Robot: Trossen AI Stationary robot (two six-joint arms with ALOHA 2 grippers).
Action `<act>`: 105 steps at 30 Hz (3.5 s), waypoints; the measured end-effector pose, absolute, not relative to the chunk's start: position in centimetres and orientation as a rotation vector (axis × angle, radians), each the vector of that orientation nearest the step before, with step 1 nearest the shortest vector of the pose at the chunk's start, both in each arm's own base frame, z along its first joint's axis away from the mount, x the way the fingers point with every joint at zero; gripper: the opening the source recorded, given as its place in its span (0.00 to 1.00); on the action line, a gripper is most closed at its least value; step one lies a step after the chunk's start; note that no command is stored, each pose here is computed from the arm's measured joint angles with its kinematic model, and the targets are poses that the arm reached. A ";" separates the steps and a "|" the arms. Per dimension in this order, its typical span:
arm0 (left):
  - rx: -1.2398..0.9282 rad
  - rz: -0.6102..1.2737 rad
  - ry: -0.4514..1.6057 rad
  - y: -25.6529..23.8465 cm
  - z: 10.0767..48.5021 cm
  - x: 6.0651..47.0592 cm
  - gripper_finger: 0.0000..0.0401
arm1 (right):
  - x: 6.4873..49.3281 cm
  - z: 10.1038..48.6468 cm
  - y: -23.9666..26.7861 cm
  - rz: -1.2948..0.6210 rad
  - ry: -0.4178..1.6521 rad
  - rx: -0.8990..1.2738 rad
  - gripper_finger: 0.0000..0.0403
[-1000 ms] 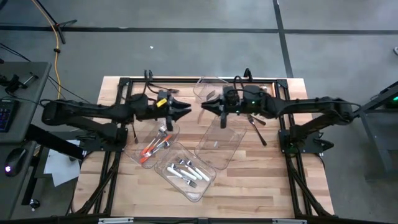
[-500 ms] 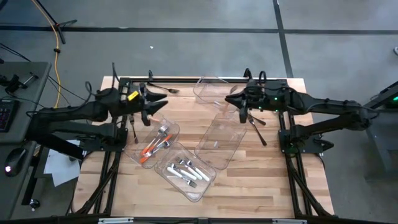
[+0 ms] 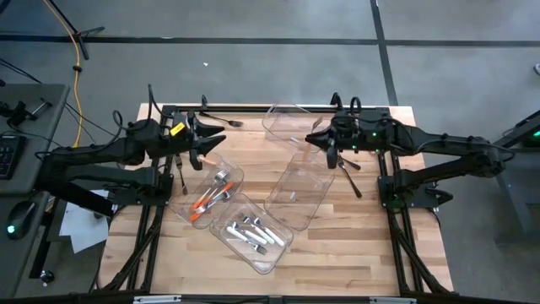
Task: Sort silverware by color (type)
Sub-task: Put the light orange fork into the middle right transparent bin
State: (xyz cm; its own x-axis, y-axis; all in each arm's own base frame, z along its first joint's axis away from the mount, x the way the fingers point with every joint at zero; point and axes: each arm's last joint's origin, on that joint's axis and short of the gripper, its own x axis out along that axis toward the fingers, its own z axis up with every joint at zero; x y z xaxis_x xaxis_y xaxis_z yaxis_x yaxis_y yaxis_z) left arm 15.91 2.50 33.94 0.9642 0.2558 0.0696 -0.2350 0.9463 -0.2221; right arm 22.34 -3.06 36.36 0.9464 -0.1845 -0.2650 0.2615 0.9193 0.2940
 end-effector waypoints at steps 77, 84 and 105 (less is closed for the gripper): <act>-0.231 0.292 -0.098 2.6 33.9 15.9 0.34 | 32.0 18.3 0.5 -0.875 0.815 1.192 0.04; -0.231 0.292 -0.098 2.6 33.9 15.9 0.34 | 32.2 17.3 0.1 -0.856 0.897 1.180 0.04; -0.231 0.296 -0.101 2.6 33.9 15.9 0.34 | 32.3 16.8 0.1 -0.860 0.919 1.190 0.15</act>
State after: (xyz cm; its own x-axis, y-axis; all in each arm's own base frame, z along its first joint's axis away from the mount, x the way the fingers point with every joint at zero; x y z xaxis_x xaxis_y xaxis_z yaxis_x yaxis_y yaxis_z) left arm 15.88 2.62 33.89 0.9518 0.2998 0.0652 -0.2767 0.9305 -0.2402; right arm 32.34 0.14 16.77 0.3876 -0.0673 -0.9194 0.9129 0.1665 0.3727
